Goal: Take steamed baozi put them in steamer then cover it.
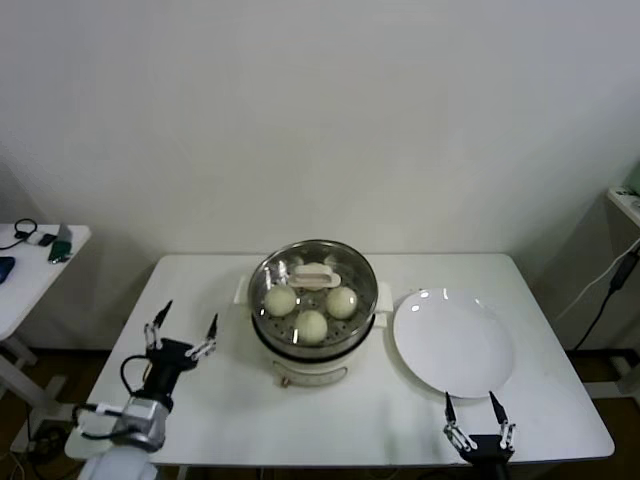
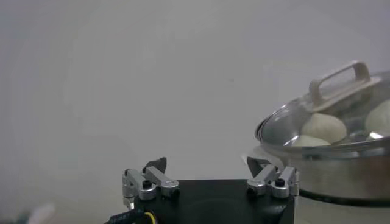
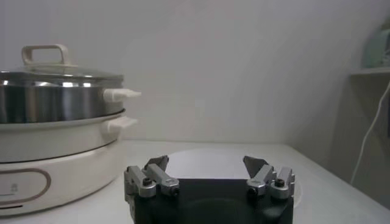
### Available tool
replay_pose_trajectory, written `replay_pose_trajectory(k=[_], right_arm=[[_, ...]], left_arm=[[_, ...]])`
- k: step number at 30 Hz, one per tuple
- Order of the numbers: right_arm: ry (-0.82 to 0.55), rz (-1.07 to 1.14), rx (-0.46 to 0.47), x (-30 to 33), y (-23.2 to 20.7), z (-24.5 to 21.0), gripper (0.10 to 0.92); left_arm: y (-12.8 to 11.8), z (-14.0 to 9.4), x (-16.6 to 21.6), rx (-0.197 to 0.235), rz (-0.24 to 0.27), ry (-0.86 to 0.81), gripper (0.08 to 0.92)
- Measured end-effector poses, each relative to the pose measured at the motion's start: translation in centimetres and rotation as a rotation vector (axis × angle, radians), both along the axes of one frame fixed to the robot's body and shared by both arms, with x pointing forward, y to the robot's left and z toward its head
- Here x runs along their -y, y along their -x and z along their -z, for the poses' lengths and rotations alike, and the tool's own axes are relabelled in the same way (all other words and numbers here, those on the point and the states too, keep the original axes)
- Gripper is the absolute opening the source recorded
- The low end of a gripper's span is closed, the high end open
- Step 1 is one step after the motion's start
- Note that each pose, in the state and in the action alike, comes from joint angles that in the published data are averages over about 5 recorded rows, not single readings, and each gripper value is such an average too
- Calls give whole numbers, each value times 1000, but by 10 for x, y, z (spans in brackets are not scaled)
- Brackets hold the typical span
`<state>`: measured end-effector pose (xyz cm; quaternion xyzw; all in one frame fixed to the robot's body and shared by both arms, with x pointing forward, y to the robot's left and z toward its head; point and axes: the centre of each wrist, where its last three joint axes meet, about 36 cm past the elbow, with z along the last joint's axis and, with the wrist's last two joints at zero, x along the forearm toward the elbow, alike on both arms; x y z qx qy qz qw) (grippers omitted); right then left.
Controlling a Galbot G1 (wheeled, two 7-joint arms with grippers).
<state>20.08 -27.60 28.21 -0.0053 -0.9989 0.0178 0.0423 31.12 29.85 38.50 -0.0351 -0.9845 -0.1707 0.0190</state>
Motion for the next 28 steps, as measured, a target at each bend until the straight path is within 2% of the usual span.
replay_pose_trajectory(k=[9, 13, 19, 28], right_arm=[[22, -31, -21, 11, -9, -9, 823], [24, -42, -25, 12, -11, -10, 823], [23, -51, -24, 13, -14, -11, 823], [25, -65, -26, 15, -17, -10, 823]], left_arm=[[38, 58, -13, 3, -16, 230, 823], [53, 76, -11, 3, -28, 289, 823], [70, 90, -6, -3, -34, 340, 823], [83, 98, 1, 1, -47, 377, 823]])
